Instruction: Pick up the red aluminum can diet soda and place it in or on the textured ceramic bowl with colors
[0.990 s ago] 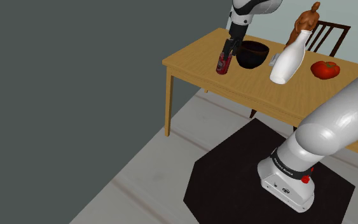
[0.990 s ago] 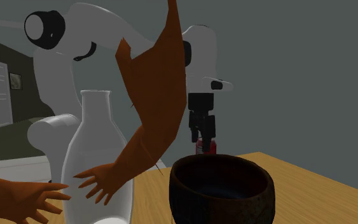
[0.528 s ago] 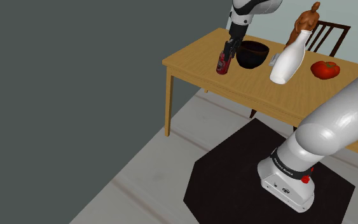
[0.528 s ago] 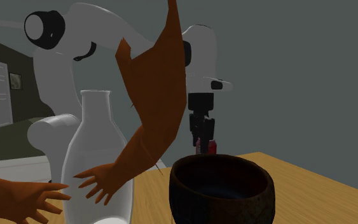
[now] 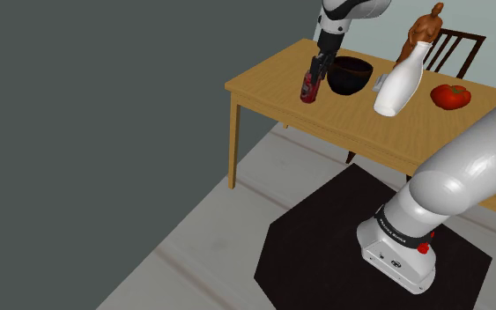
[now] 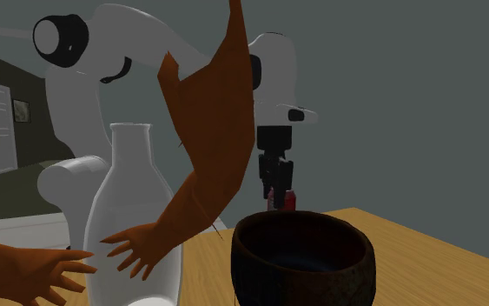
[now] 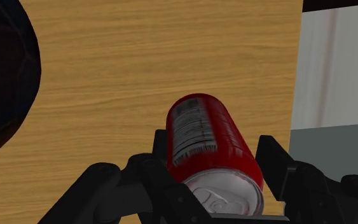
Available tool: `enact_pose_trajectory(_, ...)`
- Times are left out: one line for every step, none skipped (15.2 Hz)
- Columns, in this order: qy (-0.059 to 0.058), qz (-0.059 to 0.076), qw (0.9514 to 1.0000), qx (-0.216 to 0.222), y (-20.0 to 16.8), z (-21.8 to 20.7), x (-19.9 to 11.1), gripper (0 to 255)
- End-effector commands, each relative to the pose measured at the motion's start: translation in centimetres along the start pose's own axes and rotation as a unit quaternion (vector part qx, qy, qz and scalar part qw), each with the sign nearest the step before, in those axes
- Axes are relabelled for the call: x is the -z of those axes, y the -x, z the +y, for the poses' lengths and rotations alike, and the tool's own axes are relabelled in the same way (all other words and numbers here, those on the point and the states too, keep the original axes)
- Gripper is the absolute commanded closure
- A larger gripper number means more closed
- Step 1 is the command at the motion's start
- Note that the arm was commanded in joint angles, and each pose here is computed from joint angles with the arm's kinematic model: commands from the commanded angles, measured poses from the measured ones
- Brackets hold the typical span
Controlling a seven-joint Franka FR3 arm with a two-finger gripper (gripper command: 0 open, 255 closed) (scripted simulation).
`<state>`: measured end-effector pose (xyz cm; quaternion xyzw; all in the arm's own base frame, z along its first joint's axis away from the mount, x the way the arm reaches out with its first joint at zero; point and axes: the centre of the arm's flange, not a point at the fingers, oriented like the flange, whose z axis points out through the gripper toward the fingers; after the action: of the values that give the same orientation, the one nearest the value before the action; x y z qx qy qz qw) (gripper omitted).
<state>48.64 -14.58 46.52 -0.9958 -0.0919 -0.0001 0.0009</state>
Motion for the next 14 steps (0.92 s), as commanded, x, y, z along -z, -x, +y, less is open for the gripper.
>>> enact_pose_trajectory(0.000,0.000,1.0000,0.000,0.0,0.0,0.8,255)
enact_pose_trajectory(0.000,0.000,1.0000,0.000,0.0,0.0,1.3,255)
enact_pose_trajectory(0.000,0.000,1.0000,0.000,0.0,0.0,1.8,255)
enact_pose_trajectory(0.000,0.000,1.0000,0.000,0.0,0.0,2.3,255)
enact_pose_trajectory(0.000,0.000,1.0000,0.000,0.0,0.0,2.9,255)
enact_pose_trajectory(0.000,0.000,1.0000,0.000,0.0,0.0,3.4,255)
enact_pose_trajectory(0.000,0.000,1.0000,0.000,0.0,0.0,3.9,255)
enact_pose_trajectory(0.000,0.000,1.0000,0.000,0.0,0.0,4.4,255)
enact_pose_trajectory(0.000,0.000,1.0000,0.000,0.0,0.0,5.0,255)
enact_pose_trajectory(0.000,0.000,1.0000,0.000,0.0,0.0,5.5,255)
enact_pose_trajectory(0.000,0.000,1.0000,0.000,0.0,0.0,6.0,255)
enact_pose_trajectory(0.000,0.000,1.0000,0.000,0.0,0.0,6.6,255)
enact_pose_trajectory(0.000,0.000,1.0000,0.000,0.0,0.0,7.1,255)
enact_pose_trajectory(0.000,0.000,1.0000,0.000,0.0,0.0,7.6,255)
